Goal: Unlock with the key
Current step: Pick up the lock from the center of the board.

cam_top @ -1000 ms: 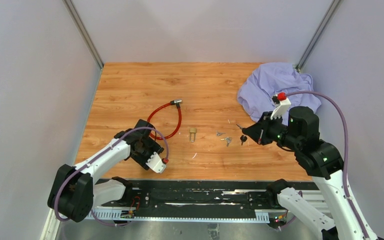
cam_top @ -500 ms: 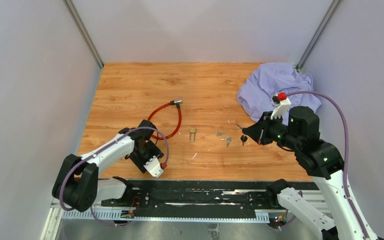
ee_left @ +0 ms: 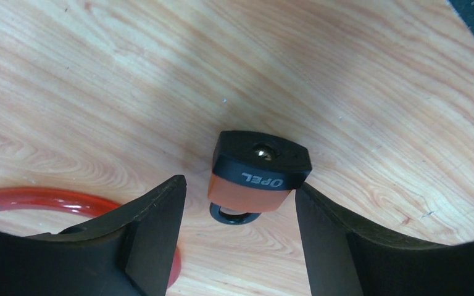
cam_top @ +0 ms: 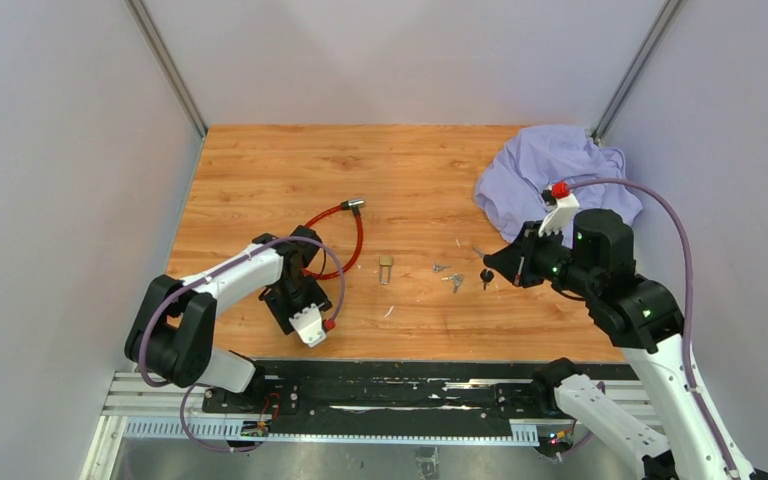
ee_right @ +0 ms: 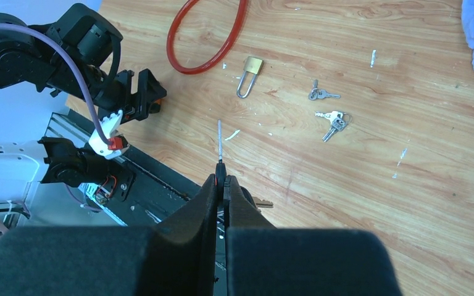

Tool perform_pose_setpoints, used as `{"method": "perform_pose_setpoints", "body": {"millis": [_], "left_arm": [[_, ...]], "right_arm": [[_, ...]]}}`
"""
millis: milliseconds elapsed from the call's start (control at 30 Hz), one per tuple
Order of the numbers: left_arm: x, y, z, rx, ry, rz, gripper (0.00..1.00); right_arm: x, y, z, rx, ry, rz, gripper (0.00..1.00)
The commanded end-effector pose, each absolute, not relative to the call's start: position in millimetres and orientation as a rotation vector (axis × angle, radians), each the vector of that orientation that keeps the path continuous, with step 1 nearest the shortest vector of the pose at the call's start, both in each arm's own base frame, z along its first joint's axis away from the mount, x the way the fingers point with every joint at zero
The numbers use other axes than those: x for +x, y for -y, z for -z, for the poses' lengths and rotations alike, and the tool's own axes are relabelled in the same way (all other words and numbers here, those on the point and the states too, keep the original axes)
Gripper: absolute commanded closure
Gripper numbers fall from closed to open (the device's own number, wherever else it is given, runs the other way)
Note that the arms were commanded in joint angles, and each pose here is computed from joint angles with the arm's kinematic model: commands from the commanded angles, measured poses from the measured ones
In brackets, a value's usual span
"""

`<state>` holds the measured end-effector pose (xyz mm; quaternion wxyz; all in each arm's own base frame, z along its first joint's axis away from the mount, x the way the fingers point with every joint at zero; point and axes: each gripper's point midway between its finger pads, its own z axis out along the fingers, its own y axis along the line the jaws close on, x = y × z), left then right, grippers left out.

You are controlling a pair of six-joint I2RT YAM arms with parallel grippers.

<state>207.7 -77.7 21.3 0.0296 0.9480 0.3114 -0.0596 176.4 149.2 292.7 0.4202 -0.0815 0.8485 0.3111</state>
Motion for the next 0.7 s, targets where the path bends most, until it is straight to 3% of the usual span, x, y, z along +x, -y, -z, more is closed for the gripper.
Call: {"method": "perform_pose_setpoints", "body": {"millis": [0,100,400,500,600,667], "left_arm": [[191.5,81.4,-16.9,2.970,-0.805,0.275,0.31],[187.3,83.1,-15.3,2.965,-0.810,0.292,0.34],[195.4,79.0,-10.6,2.958,-0.906,0.236,0.59],[202.9,84.5,-13.8,2.914,-0.925,0.195,0.73],[218.6,99.1,-26.7,2.794,-0.961,0.115,0.98],[229.1,111.7,-46.7,2.685,-0.993,0.074,1.00]], "right_arm": [[177.7,-150.2,-301.5,-0.210,-2.108,-0.774,1.00],[179.4,-151.1,-299.5,-0.209,-2.112,-0.773,0.99],[179.8,-150.9,-298.6,-0.211,-2.112,-0.770,0.99],[179.4,-150.5,-298.2,-0.211,-2.110,-0.769,0.99],[179.6,-150.1,-298.3,-0.215,-2.108,-0.765,1.00],[180.2,-150.1,-299.8,-0.220,-2.104,-0.761,0.99]]}}
